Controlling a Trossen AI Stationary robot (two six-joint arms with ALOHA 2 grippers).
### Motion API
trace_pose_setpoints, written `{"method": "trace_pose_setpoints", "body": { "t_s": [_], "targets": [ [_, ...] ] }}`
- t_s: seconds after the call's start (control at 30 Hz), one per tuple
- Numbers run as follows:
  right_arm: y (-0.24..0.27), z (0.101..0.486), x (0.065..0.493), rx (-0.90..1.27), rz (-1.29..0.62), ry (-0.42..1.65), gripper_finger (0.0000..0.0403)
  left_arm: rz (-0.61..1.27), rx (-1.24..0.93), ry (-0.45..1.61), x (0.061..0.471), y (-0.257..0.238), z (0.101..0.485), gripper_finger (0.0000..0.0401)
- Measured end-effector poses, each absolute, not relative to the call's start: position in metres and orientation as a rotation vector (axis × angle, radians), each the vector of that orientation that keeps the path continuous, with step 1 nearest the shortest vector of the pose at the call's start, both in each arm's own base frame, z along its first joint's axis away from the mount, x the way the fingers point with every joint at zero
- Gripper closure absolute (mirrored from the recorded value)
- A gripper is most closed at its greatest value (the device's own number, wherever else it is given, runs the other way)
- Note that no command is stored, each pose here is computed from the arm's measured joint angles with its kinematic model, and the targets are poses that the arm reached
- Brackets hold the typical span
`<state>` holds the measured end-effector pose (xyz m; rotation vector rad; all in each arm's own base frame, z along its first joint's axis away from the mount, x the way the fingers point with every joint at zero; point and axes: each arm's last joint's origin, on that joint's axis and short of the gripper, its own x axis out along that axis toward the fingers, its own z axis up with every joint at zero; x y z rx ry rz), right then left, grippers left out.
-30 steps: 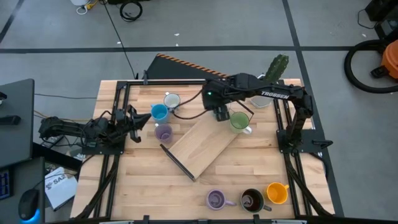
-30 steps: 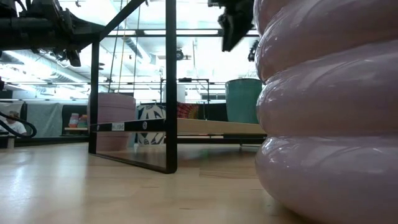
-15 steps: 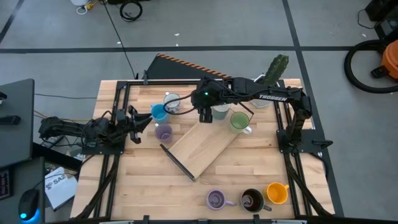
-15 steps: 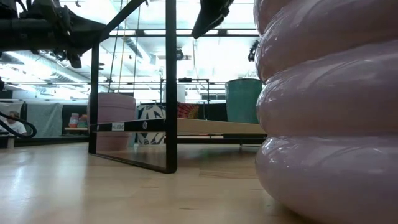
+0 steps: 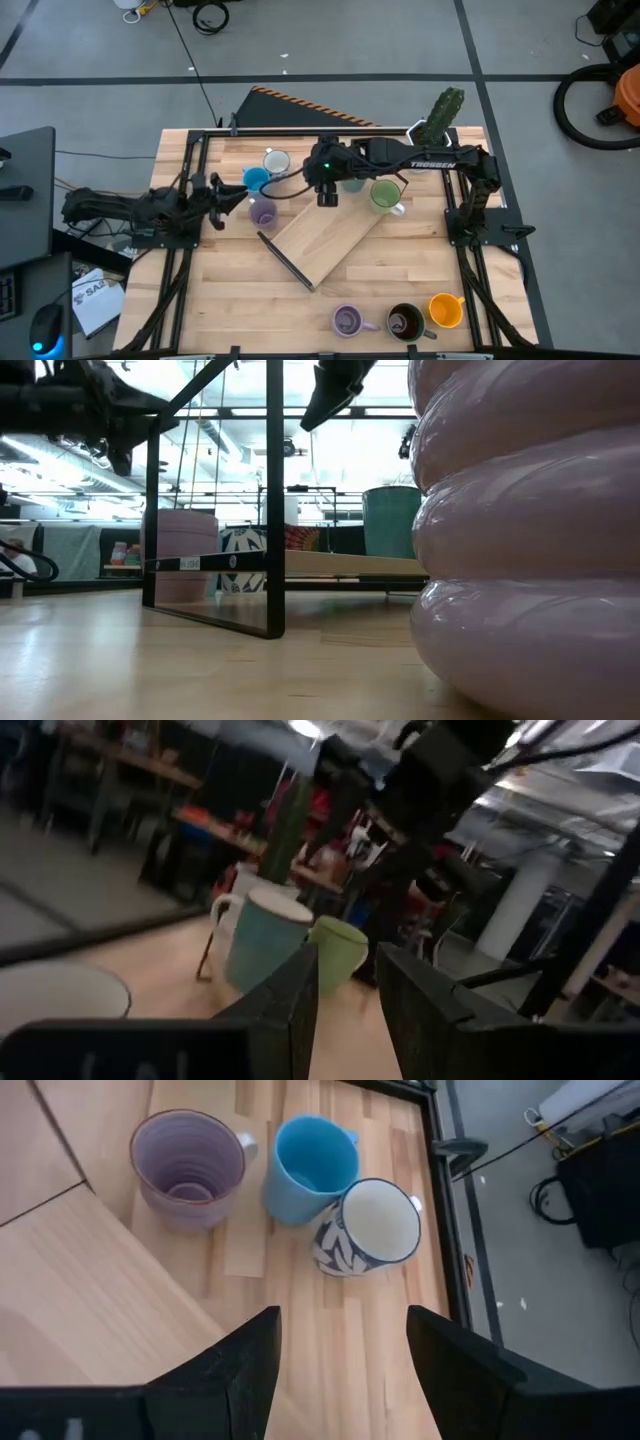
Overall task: Place coffee mugs
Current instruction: Put the white and blue cup on the shelf
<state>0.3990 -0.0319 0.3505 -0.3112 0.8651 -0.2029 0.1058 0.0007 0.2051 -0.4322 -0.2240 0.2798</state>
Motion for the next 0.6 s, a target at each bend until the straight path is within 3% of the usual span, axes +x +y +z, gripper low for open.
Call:
{"method": "trace_pose_setpoints", "body": {
  "t_s": [0.6],
  "targets": [
    [-0.031,0.349,0.404,-0.229,-0.172,0.804,0.0183,0.496,-0.503,0.179,0.123,0.017,0.256,0.029]
  ]
}}
